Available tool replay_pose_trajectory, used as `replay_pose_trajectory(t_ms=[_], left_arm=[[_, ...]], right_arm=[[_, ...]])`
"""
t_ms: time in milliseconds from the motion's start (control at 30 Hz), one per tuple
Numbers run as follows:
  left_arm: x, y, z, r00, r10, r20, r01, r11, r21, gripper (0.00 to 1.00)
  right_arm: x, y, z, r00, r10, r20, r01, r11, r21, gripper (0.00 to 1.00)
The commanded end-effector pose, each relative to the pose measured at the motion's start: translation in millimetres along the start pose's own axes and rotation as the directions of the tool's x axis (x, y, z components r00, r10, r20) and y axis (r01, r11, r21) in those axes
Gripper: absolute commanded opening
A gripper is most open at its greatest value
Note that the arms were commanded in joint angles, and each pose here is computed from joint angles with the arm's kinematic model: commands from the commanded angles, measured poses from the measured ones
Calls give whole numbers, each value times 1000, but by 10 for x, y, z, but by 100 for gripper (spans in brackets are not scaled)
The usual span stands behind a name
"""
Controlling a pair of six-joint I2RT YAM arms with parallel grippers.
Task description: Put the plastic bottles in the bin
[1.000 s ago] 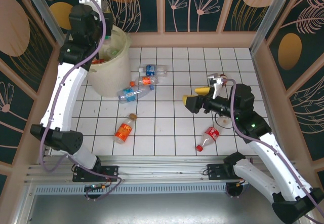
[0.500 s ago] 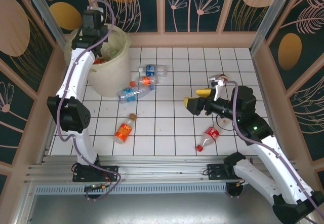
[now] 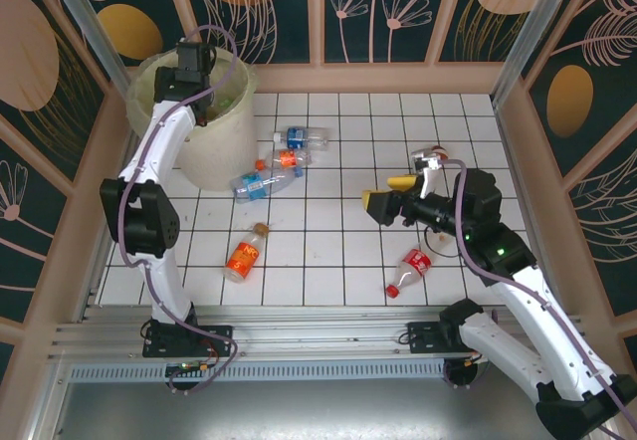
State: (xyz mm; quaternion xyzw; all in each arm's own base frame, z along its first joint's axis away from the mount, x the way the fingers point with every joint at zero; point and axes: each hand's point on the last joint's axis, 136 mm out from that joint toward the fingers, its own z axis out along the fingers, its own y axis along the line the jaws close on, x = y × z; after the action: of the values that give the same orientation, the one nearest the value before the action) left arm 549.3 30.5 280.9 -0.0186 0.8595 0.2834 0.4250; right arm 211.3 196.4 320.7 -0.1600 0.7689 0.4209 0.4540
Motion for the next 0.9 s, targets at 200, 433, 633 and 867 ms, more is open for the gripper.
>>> replay_pose_trajectory(t_ms=[200, 433, 633, 867], left_arm=[[-178, 174, -272, 991, -133, 13, 133, 990, 41, 98], [-344, 301, -795, 948, -313, 60, 295, 934, 203, 99], [-485, -1, -1730, 841, -538, 56, 367, 643, 672, 99], [-197, -543, -2808, 809, -582, -84, 169, 93, 981, 99]], right_arm=[[195, -672, -88, 977, 208, 47, -211, 916, 341, 98], [611, -1246, -312, 921, 369, 128, -367, 708, 604, 99], [1085, -1561, -490, 876, 465, 127, -386, 519, 763, 99], [1473, -1746, -610, 834, 527, 165, -406, 382, 830, 99]])
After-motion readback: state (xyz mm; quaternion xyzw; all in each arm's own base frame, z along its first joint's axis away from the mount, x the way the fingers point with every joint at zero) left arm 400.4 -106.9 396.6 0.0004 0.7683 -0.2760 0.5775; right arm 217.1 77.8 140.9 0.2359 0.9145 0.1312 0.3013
